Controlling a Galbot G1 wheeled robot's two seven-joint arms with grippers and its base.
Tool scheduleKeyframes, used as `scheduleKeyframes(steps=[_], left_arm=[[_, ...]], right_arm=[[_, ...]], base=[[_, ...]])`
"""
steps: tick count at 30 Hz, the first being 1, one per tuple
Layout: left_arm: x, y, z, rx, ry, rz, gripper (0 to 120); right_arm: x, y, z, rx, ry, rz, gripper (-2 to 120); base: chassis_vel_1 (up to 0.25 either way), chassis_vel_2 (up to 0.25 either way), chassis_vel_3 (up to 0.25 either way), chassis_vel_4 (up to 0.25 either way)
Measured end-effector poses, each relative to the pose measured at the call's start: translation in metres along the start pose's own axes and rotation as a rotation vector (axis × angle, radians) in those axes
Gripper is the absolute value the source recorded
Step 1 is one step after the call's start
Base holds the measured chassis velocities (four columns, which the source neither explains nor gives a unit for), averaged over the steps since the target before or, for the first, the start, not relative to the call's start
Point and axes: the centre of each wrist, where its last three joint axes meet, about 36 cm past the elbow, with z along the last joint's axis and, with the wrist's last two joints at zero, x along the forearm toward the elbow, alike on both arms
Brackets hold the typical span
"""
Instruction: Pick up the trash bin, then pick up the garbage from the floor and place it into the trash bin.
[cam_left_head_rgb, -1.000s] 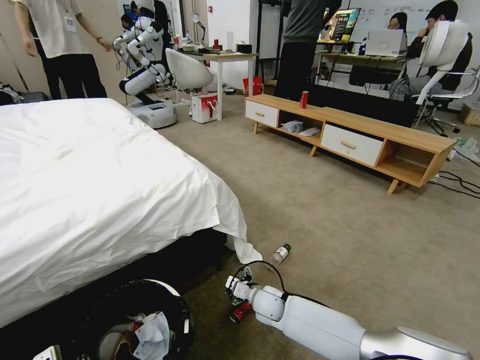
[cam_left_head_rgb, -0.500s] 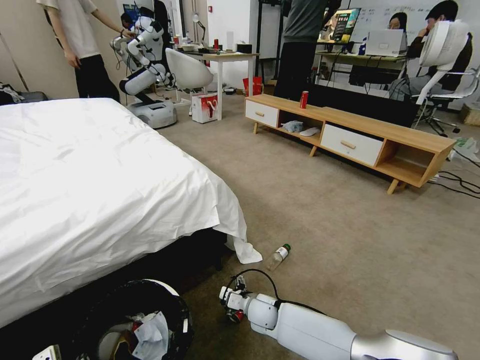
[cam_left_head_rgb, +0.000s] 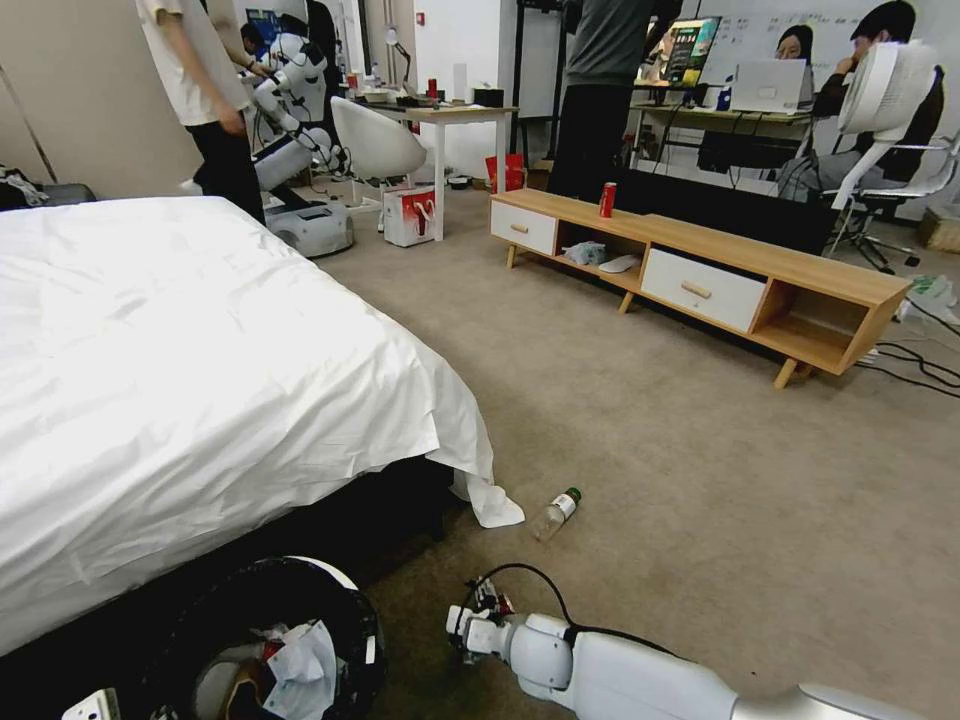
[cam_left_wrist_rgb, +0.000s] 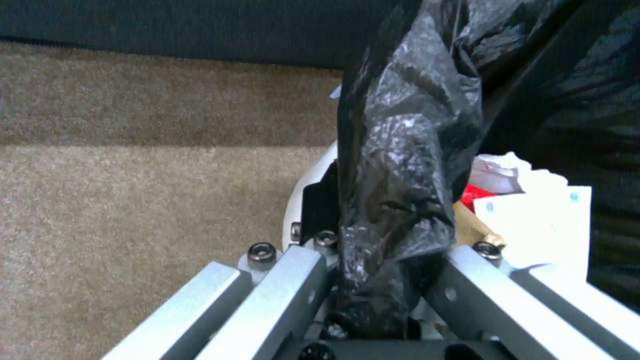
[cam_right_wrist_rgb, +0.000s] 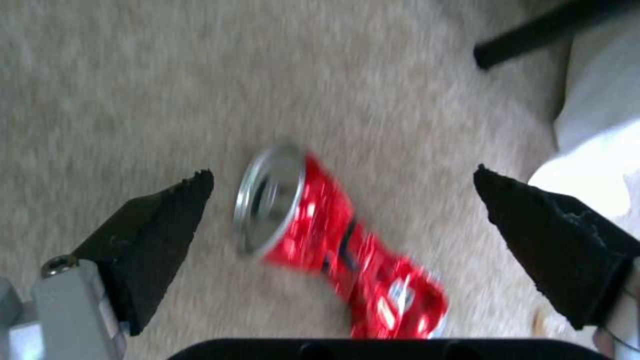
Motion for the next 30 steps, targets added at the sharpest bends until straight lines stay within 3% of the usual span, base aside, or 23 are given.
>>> scheduleKeyframes(steps=[14,30], left_arm=[[-0.002,-0.001,0.001,-0.002,0.004,0.002,0],[-0.005,0.0,0.005,0.0,0.01,-0.005,0]], right_arm=[[-0.001,0.008,0.041,-0.027,0.066,0.024,100],[-0.017,-0.014,0.041,-0.033,0.051,0.079,100]], base=[[0.0,0.0,0.0,0.0],[0.0,0.0,0.0,0.0]])
